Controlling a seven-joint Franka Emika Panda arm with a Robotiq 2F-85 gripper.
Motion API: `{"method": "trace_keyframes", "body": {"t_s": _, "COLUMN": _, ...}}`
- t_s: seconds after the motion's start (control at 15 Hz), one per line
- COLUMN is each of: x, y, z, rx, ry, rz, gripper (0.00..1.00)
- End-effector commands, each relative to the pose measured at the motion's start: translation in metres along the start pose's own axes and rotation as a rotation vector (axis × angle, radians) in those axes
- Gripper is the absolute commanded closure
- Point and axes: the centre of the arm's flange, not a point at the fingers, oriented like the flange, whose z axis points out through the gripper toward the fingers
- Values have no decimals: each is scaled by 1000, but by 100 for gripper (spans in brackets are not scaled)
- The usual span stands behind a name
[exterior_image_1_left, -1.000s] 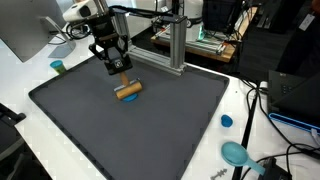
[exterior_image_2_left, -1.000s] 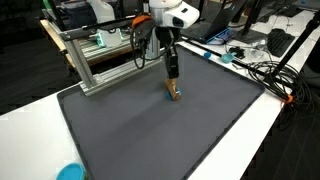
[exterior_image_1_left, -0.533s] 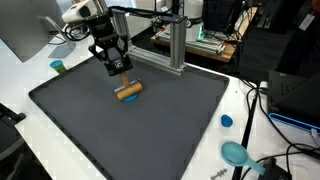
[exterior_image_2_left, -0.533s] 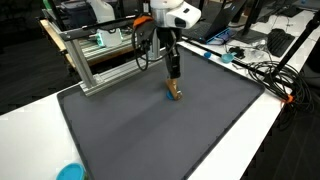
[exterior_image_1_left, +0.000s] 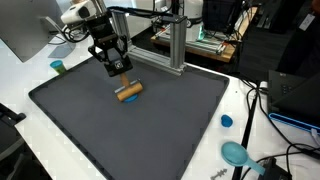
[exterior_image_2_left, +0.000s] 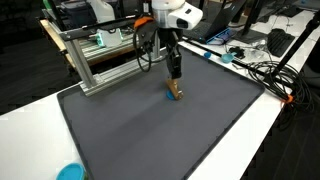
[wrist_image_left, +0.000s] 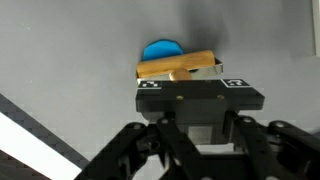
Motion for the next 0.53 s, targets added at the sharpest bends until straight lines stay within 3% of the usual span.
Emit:
{"method": "trace_keyframes", "body": {"t_s": 0.0, "x": 11, "y": -3, "z": 49, "rx": 90, "ry": 20, "rz": -26, "gripper": 78}}
{"method": "trace_keyframes", "body": {"t_s": 0.47, "x": 17, "y": -6, "z": 51, "rx": 97, "ry": 30, "rz": -59, "gripper": 78}}
